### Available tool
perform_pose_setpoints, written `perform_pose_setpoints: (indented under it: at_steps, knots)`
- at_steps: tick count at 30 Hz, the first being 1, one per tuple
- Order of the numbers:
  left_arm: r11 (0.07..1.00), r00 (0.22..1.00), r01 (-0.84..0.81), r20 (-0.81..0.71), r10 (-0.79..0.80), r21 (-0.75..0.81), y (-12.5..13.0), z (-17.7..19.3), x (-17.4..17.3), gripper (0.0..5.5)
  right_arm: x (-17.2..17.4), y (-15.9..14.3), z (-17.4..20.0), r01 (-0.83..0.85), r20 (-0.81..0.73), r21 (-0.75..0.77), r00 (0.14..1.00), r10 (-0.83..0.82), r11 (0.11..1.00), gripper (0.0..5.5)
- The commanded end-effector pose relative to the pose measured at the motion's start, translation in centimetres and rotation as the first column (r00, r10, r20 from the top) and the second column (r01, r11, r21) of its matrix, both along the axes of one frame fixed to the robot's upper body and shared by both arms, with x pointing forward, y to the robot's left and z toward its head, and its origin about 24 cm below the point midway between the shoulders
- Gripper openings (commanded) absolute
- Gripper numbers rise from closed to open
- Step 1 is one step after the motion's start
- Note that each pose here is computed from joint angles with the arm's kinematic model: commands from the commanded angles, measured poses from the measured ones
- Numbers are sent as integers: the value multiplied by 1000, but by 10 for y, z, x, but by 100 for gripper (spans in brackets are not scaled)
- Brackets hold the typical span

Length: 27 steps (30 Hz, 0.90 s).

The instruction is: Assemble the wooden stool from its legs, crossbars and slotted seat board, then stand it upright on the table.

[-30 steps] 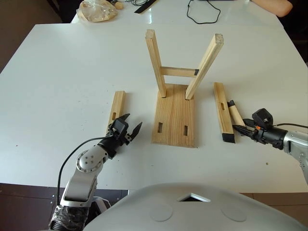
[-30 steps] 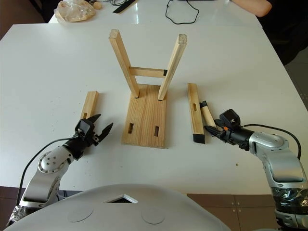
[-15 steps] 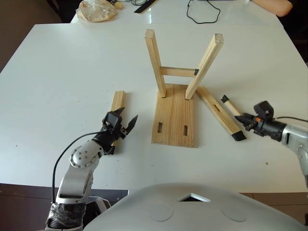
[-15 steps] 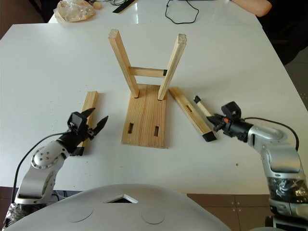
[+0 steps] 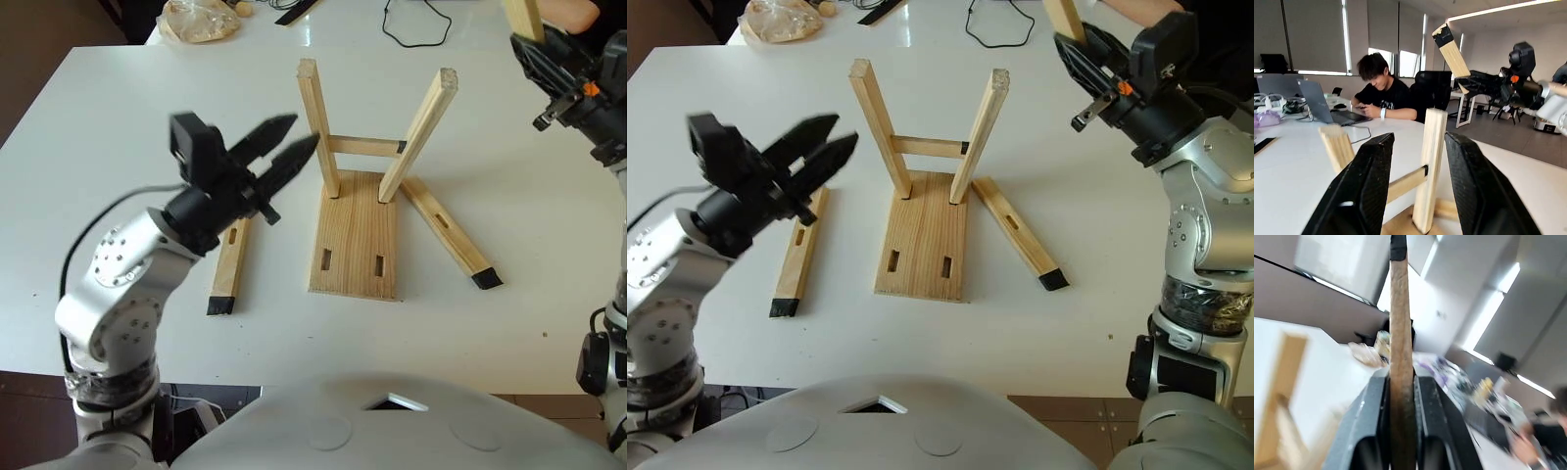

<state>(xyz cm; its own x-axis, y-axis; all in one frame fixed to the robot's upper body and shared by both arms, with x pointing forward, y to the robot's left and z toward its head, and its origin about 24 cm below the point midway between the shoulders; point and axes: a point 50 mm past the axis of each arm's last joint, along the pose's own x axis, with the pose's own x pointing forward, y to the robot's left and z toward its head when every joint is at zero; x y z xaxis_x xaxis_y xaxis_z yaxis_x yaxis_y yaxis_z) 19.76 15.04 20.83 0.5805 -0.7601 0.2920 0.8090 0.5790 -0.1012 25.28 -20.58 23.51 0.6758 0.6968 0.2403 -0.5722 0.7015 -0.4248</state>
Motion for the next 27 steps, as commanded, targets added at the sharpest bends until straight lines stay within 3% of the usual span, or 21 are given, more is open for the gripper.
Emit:
perform_pose_setpoints:
  at_steps: [1,4,9,15,27]
  knots:
    - [992,992,127,9,-127,-2,-2,22,-1,191,-7,21,16,-149,73,-19,986,150,989,41]
    - [990,990,141,6,-140,-26,-11,29,9,191,-6,35,14,-84,240,-150,964,119,985,41]
    - [986,995,104,10,-103,-132,-25,40,26,209,-10,57,-9,-11,382,-170,921,76,985,41]
    - [977,985,168,47,-163,-135,-31,47,21,298,-13,70,-20,-47,360,-108,929,83,993,41]
    - [974,979,201,-2,-202,-106,-33,39,27,301,-21,93,-30,-136,349,-136,920,176,981,41]
